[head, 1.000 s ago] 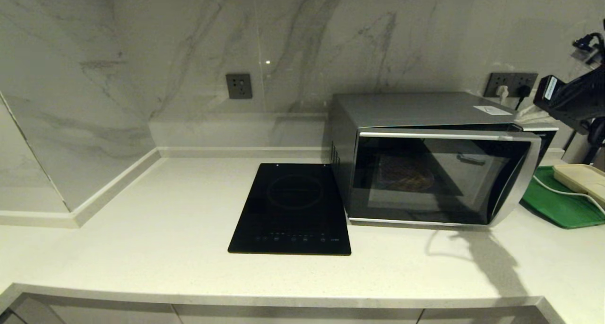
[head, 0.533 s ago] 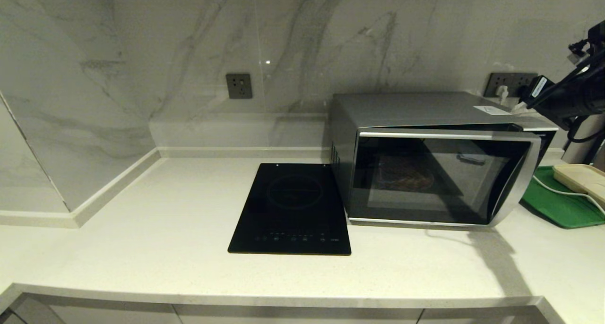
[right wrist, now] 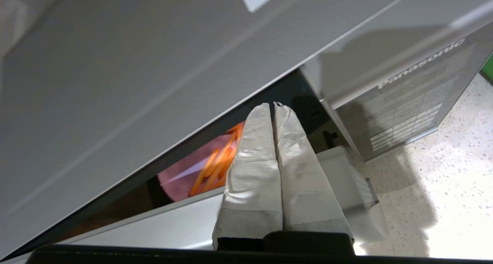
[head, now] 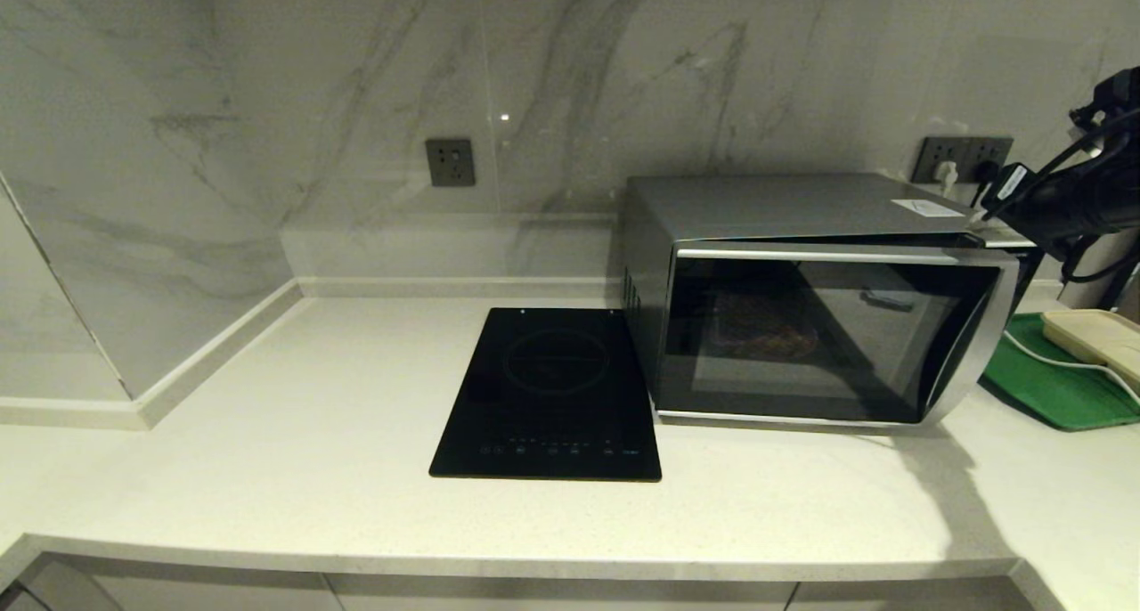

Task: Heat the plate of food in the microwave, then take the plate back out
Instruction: Open the microwave oven

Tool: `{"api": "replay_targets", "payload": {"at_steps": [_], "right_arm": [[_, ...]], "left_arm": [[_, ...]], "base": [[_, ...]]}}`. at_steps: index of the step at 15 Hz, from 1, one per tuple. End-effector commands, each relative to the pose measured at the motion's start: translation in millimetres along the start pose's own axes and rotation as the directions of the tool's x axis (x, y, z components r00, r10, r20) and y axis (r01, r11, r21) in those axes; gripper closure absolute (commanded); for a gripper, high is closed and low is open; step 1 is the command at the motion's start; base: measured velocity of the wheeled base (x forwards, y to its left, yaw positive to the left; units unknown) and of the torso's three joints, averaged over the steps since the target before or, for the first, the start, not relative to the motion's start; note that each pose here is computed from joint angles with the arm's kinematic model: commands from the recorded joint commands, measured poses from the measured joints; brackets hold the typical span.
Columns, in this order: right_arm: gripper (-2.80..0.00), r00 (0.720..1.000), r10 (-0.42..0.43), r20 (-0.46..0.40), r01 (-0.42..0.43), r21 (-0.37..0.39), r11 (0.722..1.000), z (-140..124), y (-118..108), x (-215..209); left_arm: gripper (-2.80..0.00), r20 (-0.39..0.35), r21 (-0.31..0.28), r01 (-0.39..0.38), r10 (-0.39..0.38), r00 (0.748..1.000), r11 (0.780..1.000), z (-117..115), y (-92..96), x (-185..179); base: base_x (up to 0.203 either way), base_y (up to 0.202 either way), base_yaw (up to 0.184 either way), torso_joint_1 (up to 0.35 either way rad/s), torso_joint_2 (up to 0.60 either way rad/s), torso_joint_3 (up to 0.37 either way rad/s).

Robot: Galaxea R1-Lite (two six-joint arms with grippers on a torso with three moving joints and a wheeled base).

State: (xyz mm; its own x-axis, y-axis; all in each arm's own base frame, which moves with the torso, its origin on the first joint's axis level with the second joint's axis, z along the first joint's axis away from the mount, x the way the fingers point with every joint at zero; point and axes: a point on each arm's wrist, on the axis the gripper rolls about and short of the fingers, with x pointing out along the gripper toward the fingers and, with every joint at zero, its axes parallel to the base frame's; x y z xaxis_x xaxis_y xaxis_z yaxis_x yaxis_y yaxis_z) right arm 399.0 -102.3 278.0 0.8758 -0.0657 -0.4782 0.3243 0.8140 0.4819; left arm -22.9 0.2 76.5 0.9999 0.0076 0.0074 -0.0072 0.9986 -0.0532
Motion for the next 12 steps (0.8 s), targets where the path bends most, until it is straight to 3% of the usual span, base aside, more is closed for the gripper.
{"api": "replay_targets", "payload": {"at_steps": [1,9,12], "right_arm": [[0.00,1.000,-0.014,-0.020,0.014,0.009,1.000,-2.9,-5.9,9.3],[0.00,0.999,-0.035,-0.037,0.036,0.014,0.999,-3.6,-12.0,10.8],[0.00,0.992,-0.074,-0.106,0.074,0.000,0.997,-7.2,-14.5,-3.6]], "left_arm": [[0.00,0.000,0.000,0.000,0.000,1.000,1.000,0.0,0.0,0.0],[0.00,0.000,0.000,0.000,0.000,1.000,1.000,0.0,0.0,0.0],[0.00,0.000,0.000,-0.002,0.002,1.000,1.000,0.0,0.0,0.0]], "base": [[0.000,0.000,0.000,0.000,0.00,0.000],[0.000,0.000,0.000,0.000,0.00,0.000],[0.000,0.000,0.000,0.000,0.00,0.000]]}}
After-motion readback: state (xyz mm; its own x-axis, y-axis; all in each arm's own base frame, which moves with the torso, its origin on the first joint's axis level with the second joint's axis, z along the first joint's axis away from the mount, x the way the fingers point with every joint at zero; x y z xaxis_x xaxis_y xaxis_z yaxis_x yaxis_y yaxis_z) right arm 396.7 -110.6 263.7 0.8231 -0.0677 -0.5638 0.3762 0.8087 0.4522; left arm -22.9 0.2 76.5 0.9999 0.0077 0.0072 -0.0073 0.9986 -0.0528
